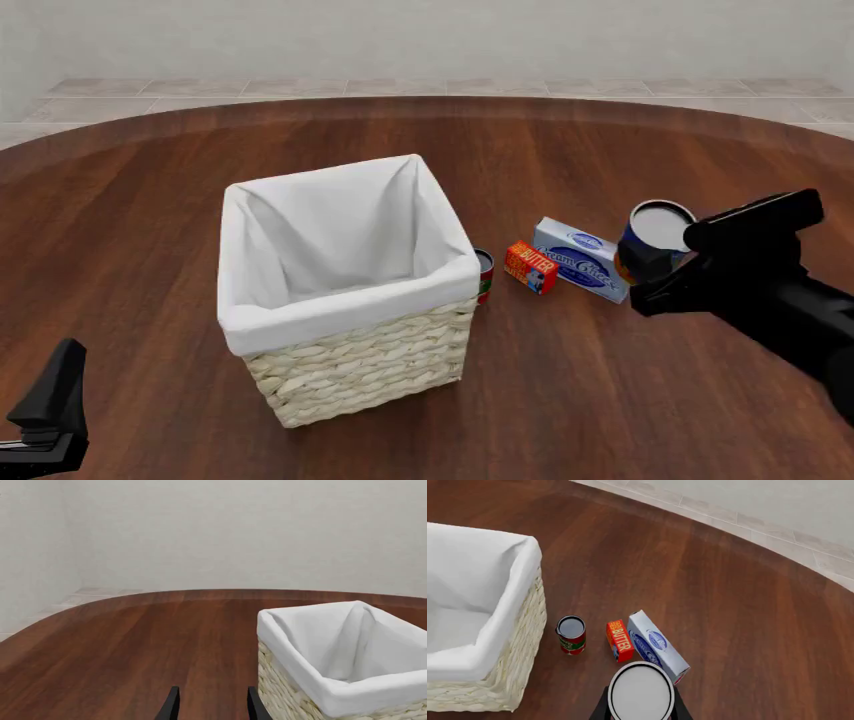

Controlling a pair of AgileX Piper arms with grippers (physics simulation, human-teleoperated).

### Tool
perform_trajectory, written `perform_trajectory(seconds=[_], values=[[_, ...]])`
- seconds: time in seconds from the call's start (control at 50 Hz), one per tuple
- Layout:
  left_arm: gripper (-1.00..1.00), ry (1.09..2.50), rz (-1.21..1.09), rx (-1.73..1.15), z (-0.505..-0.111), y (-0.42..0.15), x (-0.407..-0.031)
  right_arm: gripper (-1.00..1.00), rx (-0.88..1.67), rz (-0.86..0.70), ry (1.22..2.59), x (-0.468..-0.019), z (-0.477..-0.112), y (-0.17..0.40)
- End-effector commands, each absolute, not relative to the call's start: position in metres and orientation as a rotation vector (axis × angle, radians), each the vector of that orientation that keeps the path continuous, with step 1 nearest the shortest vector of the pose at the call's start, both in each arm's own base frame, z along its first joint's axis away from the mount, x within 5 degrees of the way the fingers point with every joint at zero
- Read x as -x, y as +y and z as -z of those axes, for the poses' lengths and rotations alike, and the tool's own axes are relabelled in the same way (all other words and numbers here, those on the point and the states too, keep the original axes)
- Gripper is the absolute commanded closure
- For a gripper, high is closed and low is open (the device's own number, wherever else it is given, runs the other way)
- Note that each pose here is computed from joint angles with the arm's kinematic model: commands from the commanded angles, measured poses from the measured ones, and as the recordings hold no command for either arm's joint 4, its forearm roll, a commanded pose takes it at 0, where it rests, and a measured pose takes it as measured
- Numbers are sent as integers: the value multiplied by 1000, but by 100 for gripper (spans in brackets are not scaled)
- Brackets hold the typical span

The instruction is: Pick up the alphabet soup and put it in the basket.

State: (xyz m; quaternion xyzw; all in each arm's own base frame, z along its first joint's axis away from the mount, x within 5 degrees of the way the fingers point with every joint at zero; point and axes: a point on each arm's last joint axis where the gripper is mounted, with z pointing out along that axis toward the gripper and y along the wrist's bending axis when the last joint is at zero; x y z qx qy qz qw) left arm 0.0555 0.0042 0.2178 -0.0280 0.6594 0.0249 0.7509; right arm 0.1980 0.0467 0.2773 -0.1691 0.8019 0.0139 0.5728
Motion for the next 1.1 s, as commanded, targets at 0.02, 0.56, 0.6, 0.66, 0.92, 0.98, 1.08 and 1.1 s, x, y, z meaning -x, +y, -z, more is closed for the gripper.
perform_trajectory(seconds=[0.02,0.56,0.6,0.66,0.92,0.98,1.08,1.1], values=[[-100,1437,-55,63,-218,4,-55,100,321,-89,1866,-207,-307,50],[-100,1428,-58,73,-219,5,-55,100,413,-63,1813,-222,-370,61],[-100,1427,-58,73,-219,5,-55,100,423,-68,1809,-224,-375,64],[-100,1427,-58,73,-219,5,-55,100,455,-62,1809,-228,-376,68],[-100,1424,-60,76,-219,5,-55,100,506,-77,1770,-235,-397,82],[-100,1424,-60,74,-219,5,-55,100,517,-82,1767,-236,-400,85],[-100,1423,-61,76,-219,5,-55,100,534,-94,1754,-239,-409,91],[-100,1423,-62,75,-219,5,-55,100,547,-96,1747,-238,-410,93]])
